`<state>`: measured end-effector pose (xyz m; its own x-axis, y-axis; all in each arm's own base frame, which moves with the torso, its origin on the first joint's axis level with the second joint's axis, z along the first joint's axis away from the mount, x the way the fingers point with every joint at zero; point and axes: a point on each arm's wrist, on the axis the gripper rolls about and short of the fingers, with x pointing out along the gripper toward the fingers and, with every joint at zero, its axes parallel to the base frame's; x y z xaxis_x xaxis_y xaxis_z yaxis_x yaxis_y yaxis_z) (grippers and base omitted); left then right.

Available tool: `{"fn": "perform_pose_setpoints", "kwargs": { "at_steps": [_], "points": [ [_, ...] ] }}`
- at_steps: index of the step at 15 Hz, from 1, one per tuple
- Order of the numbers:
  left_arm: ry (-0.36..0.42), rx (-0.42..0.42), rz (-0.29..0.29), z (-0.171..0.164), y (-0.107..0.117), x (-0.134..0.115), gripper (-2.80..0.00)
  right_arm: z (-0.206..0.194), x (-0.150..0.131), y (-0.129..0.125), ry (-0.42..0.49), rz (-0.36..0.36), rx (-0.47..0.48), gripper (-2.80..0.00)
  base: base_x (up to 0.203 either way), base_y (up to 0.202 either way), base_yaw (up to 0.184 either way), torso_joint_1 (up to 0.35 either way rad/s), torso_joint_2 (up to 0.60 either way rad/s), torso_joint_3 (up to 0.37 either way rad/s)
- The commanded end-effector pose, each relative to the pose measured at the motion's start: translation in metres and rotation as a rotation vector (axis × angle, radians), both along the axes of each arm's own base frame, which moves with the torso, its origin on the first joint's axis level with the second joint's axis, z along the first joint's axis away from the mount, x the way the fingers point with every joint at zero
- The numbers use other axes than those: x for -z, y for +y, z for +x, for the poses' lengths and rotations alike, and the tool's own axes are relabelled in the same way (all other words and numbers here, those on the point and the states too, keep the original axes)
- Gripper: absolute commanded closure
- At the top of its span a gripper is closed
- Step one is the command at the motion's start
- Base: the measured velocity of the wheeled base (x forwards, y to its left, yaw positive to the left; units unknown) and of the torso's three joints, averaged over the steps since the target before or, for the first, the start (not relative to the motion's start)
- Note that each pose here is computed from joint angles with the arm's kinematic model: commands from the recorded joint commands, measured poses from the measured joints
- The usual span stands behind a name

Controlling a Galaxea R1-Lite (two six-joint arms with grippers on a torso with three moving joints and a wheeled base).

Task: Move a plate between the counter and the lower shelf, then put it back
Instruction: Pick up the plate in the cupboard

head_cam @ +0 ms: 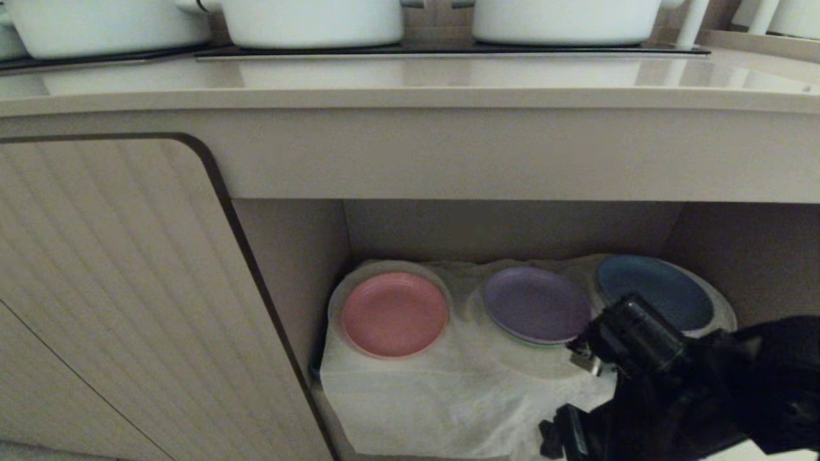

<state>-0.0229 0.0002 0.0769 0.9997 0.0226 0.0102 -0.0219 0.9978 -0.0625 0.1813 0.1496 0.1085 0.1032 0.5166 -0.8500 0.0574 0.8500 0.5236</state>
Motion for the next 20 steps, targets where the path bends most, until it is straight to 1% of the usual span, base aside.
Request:
{"fn": "perform_pose_setpoints", "kwargs": {
  "at_steps": [1,2,4,5,6,10,11,12,16,17,20],
  "points": [
    [0.001,0.0,-0.001,0.0,0.0,0.0,0.0,-0.026,-0.006,-0.02,-0.025,0.016,0.006,-2.8,0.0,0.0,0.0,0.0,0.0,0.0],
    [0.001,0.0,-0.001,0.0,0.0,0.0,0.0,-0.032,-0.005,-0.026,-0.04,0.01,0.013,-2.8,0.0,0.0,0.0,0.0,0.0,0.0],
    [0.001,0.0,-0.001,0.0,0.0,0.0,0.0,-0.039,0.002,-0.032,-0.101,-0.031,0.05,-2.8,0.0,0.0,0.0,0.0,0.0,0.0],
    [0.001,0.0,-0.001,0.0,0.0,0.0,0.0,-0.042,0.002,-0.036,-0.118,-0.029,0.057,-2.8,0.0,0.0,0.0,0.0,0.0,0.0],
    [0.001,0.0,-0.001,0.0,0.0,0.0,0.0,-0.046,0.004,-0.039,-0.123,-0.031,0.059,0.0,0.0,0.0,0.0,0.0,0.0,0.0],
    [0.001,0.0,-0.001,0.0,0.0,0.0,0.0,-0.055,-0.001,-0.049,-0.155,-0.035,0.09,0.0,0.0,0.0,0.0,0.0,0.0,0.0],
    [0.001,0.0,-0.001,0.0,0.0,0.0,0.0,-0.058,-0.001,-0.052,-0.17,-0.044,0.1,0.0,0.0,0.0,0.0,0.0,0.0,0.0],
    [0.001,0.0,-0.001,0.0,0.0,0.0,0.0,-0.058,-0.001,-0.055,-0.197,-0.068,0.126,0.0,0.0,0.0,0.0,0.0,0.0,0.0],
    [0.001,0.0,-0.001,0.0,0.0,0.0,0.0,-0.055,-0.009,-0.068,-0.3,-0.112,0.248,0.0,0.0,0.0,0.0,0.0,0.0,0.0],
    [0.001,0.0,-0.001,0.0,0.0,0.0,0.0,-0.055,-0.012,-0.07,-0.338,-0.115,0.278,0.0,0.0,0.0,0.0,0.0,0.0,0.0],
    [0.001,0.0,-0.001,0.0,0.0,0.0,0.0,-0.048,-0.02,-0.08,-0.486,-0.164,0.431,0.0,0.0,0.0,0.0,0.0,0.0,0.0]
  ]
}}
